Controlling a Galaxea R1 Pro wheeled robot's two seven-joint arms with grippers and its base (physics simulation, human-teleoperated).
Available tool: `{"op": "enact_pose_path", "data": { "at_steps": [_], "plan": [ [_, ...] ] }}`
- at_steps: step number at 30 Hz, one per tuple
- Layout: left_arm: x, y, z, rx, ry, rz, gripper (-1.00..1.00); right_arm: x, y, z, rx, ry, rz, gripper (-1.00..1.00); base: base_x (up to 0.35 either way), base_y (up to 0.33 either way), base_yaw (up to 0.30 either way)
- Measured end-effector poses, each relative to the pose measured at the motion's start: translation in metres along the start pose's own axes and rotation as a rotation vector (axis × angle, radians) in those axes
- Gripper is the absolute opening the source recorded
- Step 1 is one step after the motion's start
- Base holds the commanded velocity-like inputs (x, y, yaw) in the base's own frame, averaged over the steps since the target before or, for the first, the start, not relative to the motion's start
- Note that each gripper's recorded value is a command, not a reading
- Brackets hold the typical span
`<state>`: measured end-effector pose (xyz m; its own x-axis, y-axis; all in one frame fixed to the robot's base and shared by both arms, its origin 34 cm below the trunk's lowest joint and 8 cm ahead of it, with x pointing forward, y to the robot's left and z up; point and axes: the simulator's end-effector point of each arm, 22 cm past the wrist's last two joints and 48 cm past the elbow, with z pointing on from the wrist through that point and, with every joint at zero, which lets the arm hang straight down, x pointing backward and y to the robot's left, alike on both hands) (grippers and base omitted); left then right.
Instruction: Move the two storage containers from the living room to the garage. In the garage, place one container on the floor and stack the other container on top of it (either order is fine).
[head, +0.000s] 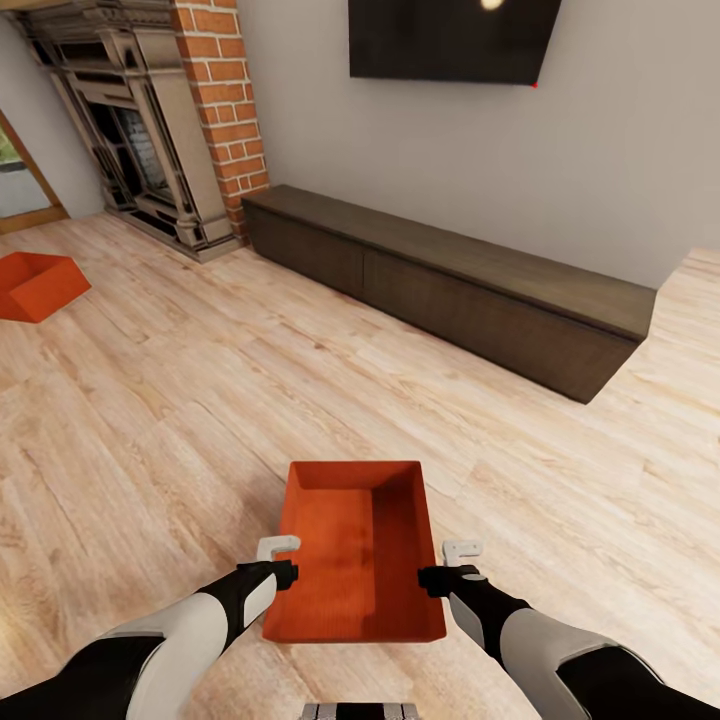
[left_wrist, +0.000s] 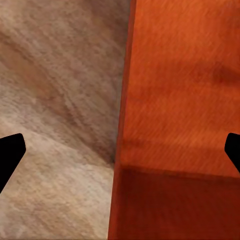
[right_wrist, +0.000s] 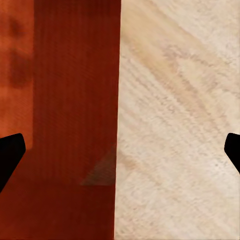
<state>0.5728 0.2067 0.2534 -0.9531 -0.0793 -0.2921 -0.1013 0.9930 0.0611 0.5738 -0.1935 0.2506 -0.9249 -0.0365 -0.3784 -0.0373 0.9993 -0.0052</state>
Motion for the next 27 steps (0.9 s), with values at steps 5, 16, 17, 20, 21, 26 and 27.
{"op": "enact_pose_path", "data": {
  "at_steps": [5, 16, 17, 20, 21, 26, 27],
  "plan": [
    [0.005, 0.0, 0.01, 0.0, 0.0, 0.0, 1.0, 0.006, 0.0, 0.009, 0.002, 0.0, -0.001, 1.0, 0.0, 0.0, 0.0],
    [0.018, -0.001, 0.031, 0.0, 0.0, 0.0, 1.0, 0.019, 0.0, 0.029, 0.003, -0.005, -0.001, 1.0, 0.0, 0.0, 0.0],
    [0.019, -0.001, 0.033, 0.0, 0.0, 0.0, 1.0, 0.021, 0.0, 0.031, 0.003, -0.006, -0.002, 1.0, 0.0, 0.0, 0.0],
    [0.022, -0.002, 0.039, 0.0, -0.001, 0.0, 1.0, 0.025, 0.0, 0.037, 0.002, -0.006, -0.001, 1.0, 0.0, 0.0, 0.0],
    [0.022, -0.002, 0.039, 0.0, -0.001, 0.0, 1.0, 0.025, 0.0, 0.037, 0.002, -0.007, -0.001, 1.0, 0.0, 0.0, 0.0],
    [0.022, -0.002, 0.039, 0.0, -0.001, 0.0, 1.0, 0.025, 0.0, 0.037, 0.002, -0.007, -0.001, 1.0, 0.0, 0.0, 0.0],
    [0.022, -0.002, 0.039, 0.0, -0.001, 0.0, 1.0, 0.025, 0.0, 0.037, 0.002, -0.007, 0.0, 1.0, 0.0, 0.0, 0.0]
  ]
}}
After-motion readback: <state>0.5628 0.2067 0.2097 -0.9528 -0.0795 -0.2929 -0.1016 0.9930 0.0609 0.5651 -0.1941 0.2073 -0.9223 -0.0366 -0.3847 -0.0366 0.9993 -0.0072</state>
